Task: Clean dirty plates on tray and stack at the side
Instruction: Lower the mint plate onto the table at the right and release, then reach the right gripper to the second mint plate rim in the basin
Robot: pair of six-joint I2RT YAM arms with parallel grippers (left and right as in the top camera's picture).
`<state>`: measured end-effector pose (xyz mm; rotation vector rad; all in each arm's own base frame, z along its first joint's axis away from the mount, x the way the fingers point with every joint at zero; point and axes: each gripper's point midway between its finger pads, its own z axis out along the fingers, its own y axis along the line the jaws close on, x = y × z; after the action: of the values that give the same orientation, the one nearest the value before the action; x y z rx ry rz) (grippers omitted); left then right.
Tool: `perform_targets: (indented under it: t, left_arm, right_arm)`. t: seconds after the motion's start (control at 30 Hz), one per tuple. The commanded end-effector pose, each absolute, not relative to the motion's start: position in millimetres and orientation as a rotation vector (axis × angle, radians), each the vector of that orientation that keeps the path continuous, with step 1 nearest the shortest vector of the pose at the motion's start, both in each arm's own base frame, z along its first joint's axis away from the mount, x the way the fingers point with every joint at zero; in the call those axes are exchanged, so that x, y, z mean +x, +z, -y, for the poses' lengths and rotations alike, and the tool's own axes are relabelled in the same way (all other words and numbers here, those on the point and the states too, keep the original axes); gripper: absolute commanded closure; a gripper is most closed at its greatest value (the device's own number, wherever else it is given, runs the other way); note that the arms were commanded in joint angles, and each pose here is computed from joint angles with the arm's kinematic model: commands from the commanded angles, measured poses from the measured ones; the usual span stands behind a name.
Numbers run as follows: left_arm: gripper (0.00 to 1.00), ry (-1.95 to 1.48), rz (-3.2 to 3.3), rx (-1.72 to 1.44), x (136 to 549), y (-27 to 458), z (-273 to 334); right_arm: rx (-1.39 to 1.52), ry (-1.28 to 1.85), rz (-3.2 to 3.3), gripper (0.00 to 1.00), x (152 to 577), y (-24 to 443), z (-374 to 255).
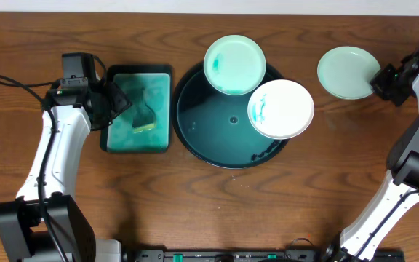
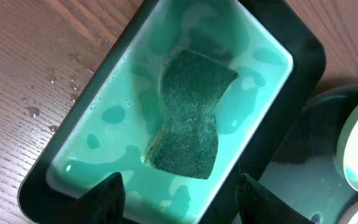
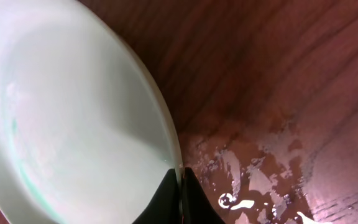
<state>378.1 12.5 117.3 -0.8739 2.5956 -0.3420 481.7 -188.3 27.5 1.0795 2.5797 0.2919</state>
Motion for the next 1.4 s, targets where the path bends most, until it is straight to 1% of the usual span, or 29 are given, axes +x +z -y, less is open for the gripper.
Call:
perform_targets:
  t: [0.0,0.03,0.07,0.1,0.13,0.17,0.2,0.33,0.43,0.5,0.6,0.67,0.8,1.0,1.13,1.27,1.37]
  left_arm:
    - [0.41,-0.340,-2.616,-0.841,376,114,-11]
    - [0.41,-0.340,-2.617,-0.840,376,114,-11]
    - [0.40,-0.338,-2.620,-0.829,376,114,-10]
    - [0.40,-0.336,-2.622,-0.820,376,114,-11]
    - [0.37,-0.335,-2.623,-0.816,376,114,-10]
    - [0.36,-0.335,-2.624,-0.813,376,114,-10]
    - [0.36,-0.335,-2.624,-0.812,376,114,-10]
    - [0.36,-0.335,-2.623,-0.811,376,115,-10]
    - [0.36,-0.335,-2.623,-0.811,376,115,-10]
    - [0.35,-0.336,-2.622,-0.811,377,114,-10]
    - [0.36,-0.335,-2.624,-0.812,377,113,-10]
    - [0.35,-0.335,-2.627,-0.813,377,112,-10]
    - [0.35,-0.333,-2.639,-0.819,376,108,-10]
    - [0.36,-0.329,-2.654,-0.825,375,103,-10]
    - [0.35,-0.328,-2.655,-0.825,375,103,-10]
    - [0.36,-0.328,-2.657,-0.827,375,103,-10]
    - [0.35,-0.327,-2.657,-0.827,375,103,-10]
  right_arm:
    - [0.985,0.372,-2.602,0.82,484,35,180]
    - [0.976,0.374,-2.608,0.79,484,40,179]
    - [0.972,0.372,-2.612,0.74,483,45,179]
    - [0.956,0.369,-2.613,0.65,484,54,180]
    - [0.942,0.365,-2.612,0.57,484,62,180]
    - [0.931,0.363,-2.606,0.50,485,73,180]
    - [0.917,0.359,-2.599,0.45,486,86,180]
    - [0.794,0.358,-2.561,0.44,493,142,169]
    - [0.561,0.444,-2.516,0.44,507,183,133]
    - [0.404,0.500,-2.486,0.39,517,202,99]
    - [0.214,0.523,-2.471,0.32,531,211,48]
    - [0.075,0.516,-2.478,0.30,540,206,9]
    - [-0.065,0.398,-2.511,0.26,556,180,-52]
    - [-0.194,0.142,-2.537,0.26,575,121,-116]
    - [-0.230,0.018,-2.564,0.29,579,83,-133]
    - [-0.262,0.006,-2.586,0.30,578,61,-144]
    - [-0.269,0.004,-2.602,0.31,575,54,-145]
